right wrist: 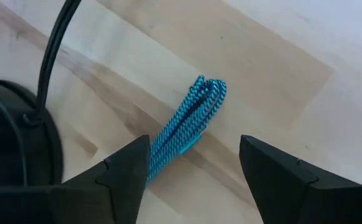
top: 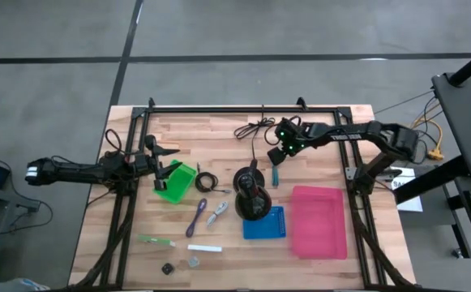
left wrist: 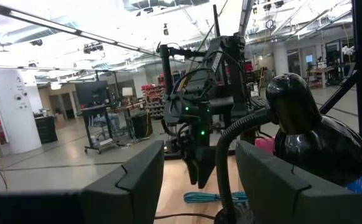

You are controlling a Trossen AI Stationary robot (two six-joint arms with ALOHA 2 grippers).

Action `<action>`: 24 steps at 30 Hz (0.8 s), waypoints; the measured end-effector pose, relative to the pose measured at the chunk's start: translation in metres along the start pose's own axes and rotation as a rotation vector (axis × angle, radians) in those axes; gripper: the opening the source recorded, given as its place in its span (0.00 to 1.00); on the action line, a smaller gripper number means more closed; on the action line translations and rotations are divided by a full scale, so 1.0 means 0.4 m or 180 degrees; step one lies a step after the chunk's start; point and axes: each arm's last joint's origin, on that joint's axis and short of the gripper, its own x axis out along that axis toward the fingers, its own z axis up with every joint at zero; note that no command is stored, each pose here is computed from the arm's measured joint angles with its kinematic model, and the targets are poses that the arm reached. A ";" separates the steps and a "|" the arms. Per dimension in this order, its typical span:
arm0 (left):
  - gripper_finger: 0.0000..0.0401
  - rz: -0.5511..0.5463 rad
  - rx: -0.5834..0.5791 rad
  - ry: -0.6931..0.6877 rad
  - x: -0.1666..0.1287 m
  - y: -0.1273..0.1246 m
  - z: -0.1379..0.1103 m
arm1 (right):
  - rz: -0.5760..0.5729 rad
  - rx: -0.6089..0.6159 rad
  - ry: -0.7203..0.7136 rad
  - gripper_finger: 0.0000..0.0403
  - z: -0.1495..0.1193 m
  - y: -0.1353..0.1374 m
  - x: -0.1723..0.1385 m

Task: Pick and place items into bin
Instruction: Put the blue charger cable into the pink bin

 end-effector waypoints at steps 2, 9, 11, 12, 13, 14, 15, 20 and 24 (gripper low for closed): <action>0.46 0.0000 0.0000 0.0001 0.000 0.000 0.000 | 0.0003 0.0000 -0.0002 0.59 0.002 0.000 0.010; 0.46 -0.0008 0.0008 0.0032 0.000 -0.001 -0.003 | -0.0022 -0.0003 0.0078 0.60 -0.001 -0.001 0.044; 0.46 -0.0009 0.0010 0.0042 0.000 -0.001 -0.004 | -0.0028 -0.0014 0.0098 0.60 -0.003 0.001 0.052; 0.46 -0.0010 0.0012 0.0047 0.000 -0.001 -0.004 | -0.0028 -0.0017 0.0104 0.60 -0.003 0.002 0.055; 0.46 -0.0011 0.0012 0.0050 0.000 -0.001 -0.004 | -0.0020 -0.0023 0.0093 0.60 -0.002 0.004 0.058; 0.46 -0.0011 0.0012 0.0051 0.000 -0.001 -0.004 | -0.0011 -0.0027 0.0084 0.60 -0.001 0.005 0.061; 0.46 -0.0009 0.0012 0.0049 0.000 -0.001 -0.004 | -0.0006 -0.0031 0.0077 0.60 0.000 0.006 0.064; 0.46 -0.0011 0.0012 0.0049 0.000 -0.001 -0.004 | 0.0018 -0.0033 0.0040 0.60 0.002 0.008 0.066; 0.46 -0.0010 0.0012 0.0049 0.000 -0.001 -0.004 | 0.0011 -0.0035 0.0037 0.57 0.002 0.007 0.066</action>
